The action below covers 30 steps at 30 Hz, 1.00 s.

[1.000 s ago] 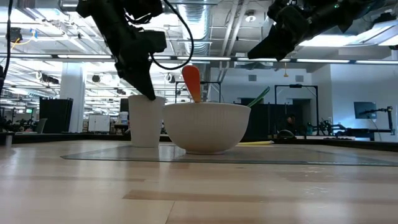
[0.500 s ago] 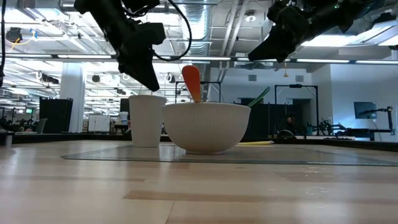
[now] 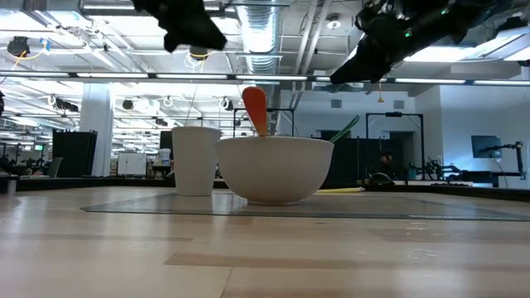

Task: Pick & Place Utensil
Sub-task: Put the yellow straw into the white cup

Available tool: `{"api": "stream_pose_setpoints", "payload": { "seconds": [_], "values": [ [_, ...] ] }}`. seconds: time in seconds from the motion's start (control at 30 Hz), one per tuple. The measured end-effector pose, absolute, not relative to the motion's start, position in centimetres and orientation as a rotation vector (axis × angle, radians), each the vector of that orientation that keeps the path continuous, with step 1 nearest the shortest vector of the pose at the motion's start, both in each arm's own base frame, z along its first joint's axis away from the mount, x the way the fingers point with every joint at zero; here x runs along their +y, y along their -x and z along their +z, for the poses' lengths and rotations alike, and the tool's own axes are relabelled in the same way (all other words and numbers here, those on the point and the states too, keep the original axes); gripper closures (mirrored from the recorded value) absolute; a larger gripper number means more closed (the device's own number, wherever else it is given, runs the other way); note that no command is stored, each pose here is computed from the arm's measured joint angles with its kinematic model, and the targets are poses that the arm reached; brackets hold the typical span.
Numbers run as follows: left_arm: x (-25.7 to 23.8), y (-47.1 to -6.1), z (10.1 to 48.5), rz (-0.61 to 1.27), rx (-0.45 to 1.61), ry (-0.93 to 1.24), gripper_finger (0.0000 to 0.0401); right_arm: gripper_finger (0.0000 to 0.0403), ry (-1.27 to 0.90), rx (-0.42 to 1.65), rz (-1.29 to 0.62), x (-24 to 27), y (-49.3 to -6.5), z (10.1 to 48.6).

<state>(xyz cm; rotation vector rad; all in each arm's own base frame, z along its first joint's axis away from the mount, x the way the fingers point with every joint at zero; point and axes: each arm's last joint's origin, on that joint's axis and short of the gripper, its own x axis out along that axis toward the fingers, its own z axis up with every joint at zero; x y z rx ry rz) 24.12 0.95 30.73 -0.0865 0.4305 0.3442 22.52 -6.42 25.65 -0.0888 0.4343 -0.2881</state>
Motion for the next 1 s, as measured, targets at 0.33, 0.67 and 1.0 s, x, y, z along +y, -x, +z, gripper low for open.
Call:
{"api": "stream_pose_setpoints", "payload": {
  "seconds": [0.33, 0.67, 1.0],
  "values": [
    [1.0, -22.8, 32.3, 0.341, 0.347, 0.092, 0.0316, 0.0268, 0.118, 0.779, -0.337, -11.7, -27.0, 22.5],
    [1.0, -22.8, 32.3, 0.341, 0.349, 0.092, 0.0316, 0.0189, 0.001, 1.133, -0.382, -19.5, -30.2, 19.7],
    [1.0, -22.8, 32.2, 0.341, 0.355, 0.091, 0.0316, 0.02, -0.046, 1.335, -0.304, -22.6, -33.3, 15.4]
  ]
}}
